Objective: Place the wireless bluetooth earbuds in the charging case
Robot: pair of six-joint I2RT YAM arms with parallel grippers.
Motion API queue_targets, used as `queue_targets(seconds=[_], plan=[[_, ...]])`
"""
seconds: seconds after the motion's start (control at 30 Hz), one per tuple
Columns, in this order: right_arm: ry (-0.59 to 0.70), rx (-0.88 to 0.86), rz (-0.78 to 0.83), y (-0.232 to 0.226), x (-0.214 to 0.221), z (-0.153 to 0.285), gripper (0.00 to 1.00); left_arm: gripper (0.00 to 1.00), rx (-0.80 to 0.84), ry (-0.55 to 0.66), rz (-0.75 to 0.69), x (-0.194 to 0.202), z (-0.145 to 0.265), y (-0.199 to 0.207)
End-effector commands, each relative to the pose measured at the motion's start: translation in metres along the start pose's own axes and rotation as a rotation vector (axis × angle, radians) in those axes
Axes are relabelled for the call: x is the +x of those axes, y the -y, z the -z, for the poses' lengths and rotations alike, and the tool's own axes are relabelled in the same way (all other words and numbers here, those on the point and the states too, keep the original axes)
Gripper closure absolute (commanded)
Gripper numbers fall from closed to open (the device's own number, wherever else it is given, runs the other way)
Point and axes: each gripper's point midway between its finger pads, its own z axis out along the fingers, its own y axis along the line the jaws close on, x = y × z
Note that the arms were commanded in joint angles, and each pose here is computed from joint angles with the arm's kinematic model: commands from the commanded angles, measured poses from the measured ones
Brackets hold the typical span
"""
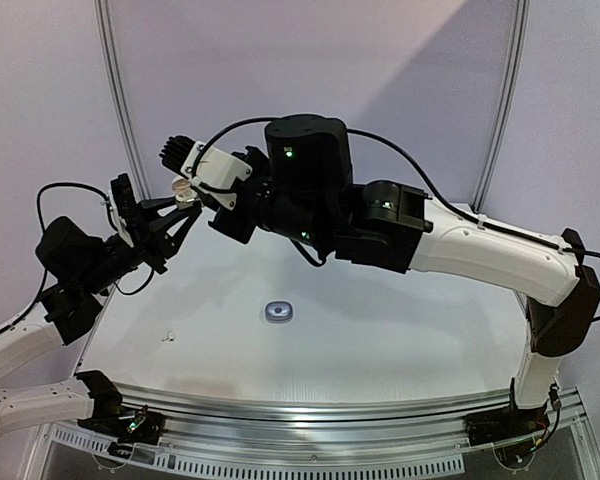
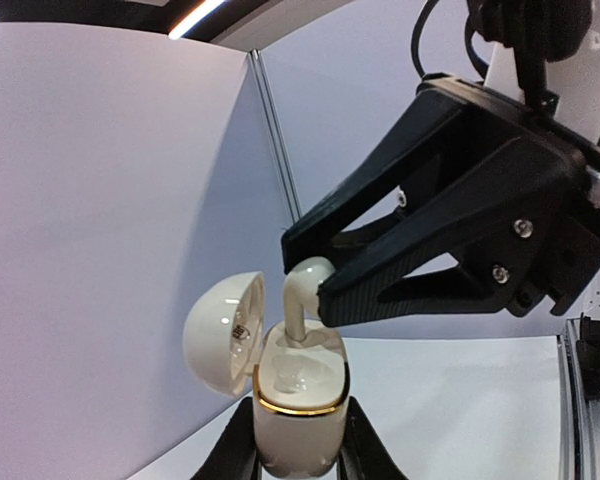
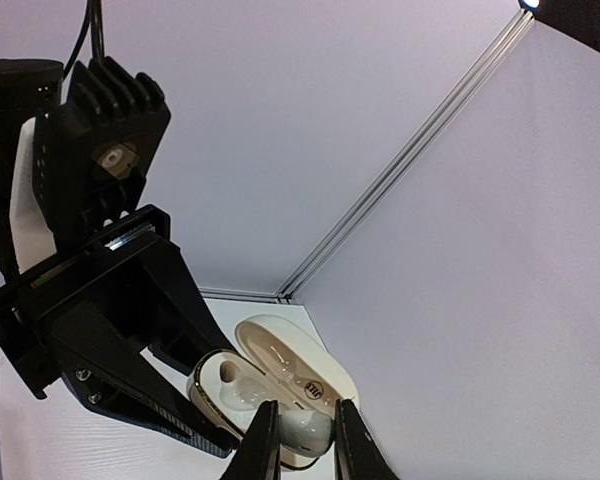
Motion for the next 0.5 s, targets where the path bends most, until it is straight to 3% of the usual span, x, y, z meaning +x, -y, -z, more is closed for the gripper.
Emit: queue_targets(seconds=[0.0,0.47], plan=[[-0.102,-0.031,0.021,-0.0213,0.0336,-0.0127,0.88,1.00,0.035,0.120,-0.052,-0.0371,0.0025,0.0068],[-0.094,0.012,0.014,-0.0121,0.0291,-0.0134,0.84,1.00,0.034,0.118,-0.037,-0.0359,0.0040,0.0072]])
